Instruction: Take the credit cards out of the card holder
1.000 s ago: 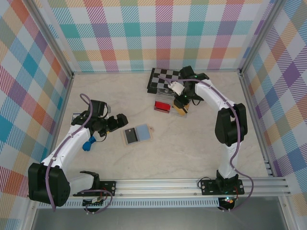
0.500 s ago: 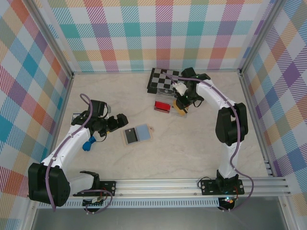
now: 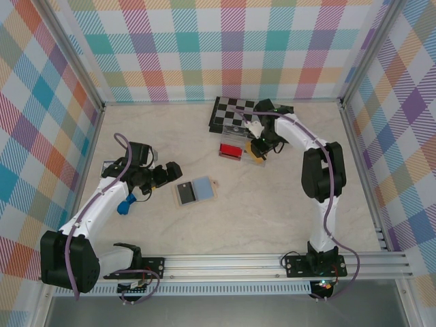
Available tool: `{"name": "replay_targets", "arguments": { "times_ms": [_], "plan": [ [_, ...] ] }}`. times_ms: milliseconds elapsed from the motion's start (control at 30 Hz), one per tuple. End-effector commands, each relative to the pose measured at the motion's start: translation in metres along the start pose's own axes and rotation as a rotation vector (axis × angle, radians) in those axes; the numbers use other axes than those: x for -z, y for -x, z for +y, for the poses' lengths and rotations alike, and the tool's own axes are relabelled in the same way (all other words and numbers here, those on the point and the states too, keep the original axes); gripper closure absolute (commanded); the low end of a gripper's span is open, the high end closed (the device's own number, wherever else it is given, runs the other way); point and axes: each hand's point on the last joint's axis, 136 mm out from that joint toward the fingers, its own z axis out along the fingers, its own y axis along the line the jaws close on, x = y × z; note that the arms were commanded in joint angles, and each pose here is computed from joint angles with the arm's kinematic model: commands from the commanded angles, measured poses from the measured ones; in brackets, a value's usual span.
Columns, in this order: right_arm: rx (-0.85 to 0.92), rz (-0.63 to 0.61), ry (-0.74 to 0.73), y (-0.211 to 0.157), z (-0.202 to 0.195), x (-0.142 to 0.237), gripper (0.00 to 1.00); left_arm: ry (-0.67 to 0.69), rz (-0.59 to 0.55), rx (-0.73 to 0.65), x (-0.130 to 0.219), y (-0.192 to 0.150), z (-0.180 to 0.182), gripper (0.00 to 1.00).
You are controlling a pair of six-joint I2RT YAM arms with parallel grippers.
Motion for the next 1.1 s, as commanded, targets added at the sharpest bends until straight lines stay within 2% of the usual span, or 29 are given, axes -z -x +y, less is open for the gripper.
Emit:
{"name": "replay_targets", "arguments": {
  "times_ms": [0,500,900,1067],
  "plan": [
    [0.023,0.010,0.004,0.003,-0.003,-0.005,0.64,-0.016,-0.005,-0.005,0.001,0.004,-0.003,0.00],
    [0.102,-0.040,0.055,0.009,0.009,-0.009,0.71,-0.017,-0.004,-0.007,0.001,0.005,-0.003,0.00],
    [0.173,-0.116,-0.013,0.014,0.008,-0.005,0.72,-0.025,0.000,-0.004,0.000,0.005,-0.005,0.00],
    [0.189,-0.146,-0.030,0.019,0.008,-0.001,0.77,-0.026,0.000,-0.004,0.001,0.004,-0.005,0.00]
  ]
}}
